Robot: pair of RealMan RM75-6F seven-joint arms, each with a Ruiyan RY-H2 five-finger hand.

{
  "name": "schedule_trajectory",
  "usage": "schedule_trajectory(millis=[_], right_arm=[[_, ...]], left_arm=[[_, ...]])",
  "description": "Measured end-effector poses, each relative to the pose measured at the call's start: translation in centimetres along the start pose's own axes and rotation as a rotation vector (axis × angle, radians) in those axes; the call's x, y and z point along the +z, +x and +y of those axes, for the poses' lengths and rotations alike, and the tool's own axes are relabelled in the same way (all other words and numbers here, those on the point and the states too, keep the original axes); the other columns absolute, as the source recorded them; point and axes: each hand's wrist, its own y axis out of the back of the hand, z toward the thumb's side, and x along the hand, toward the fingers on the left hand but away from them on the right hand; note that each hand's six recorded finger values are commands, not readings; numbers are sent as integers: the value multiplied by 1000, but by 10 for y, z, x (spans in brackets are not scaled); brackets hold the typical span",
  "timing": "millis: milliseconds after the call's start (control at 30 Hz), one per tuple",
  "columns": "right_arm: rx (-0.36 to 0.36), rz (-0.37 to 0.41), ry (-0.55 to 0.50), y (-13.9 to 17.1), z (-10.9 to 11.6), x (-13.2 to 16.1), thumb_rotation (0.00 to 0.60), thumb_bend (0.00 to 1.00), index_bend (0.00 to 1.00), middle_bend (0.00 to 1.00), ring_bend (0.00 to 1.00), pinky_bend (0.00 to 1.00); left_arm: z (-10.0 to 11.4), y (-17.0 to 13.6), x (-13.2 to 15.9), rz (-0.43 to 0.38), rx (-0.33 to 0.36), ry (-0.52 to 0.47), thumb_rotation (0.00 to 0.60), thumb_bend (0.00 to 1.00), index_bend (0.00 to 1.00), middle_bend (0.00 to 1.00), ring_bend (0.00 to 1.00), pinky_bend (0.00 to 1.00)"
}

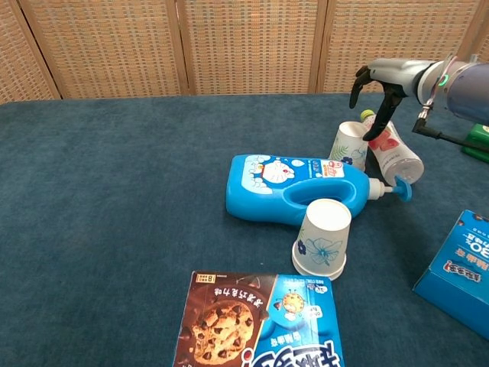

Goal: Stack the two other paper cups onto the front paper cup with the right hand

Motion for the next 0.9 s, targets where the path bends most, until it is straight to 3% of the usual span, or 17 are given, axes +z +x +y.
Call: schedule_trajectory(millis=[333, 900], right_arm=[[29, -19, 7, -7, -12, -4, 600, 127, 369, 81, 0, 10], [30, -2, 7, -5, -25, 6, 600, 126, 480, 147, 0, 10]], left_arm=[[-2, 1, 3, -11, -5, 1, 600, 240, 0, 0, 0, 0], [-3, 3, 7, -29, -12, -9, 600, 239, 0, 0, 0, 0]])
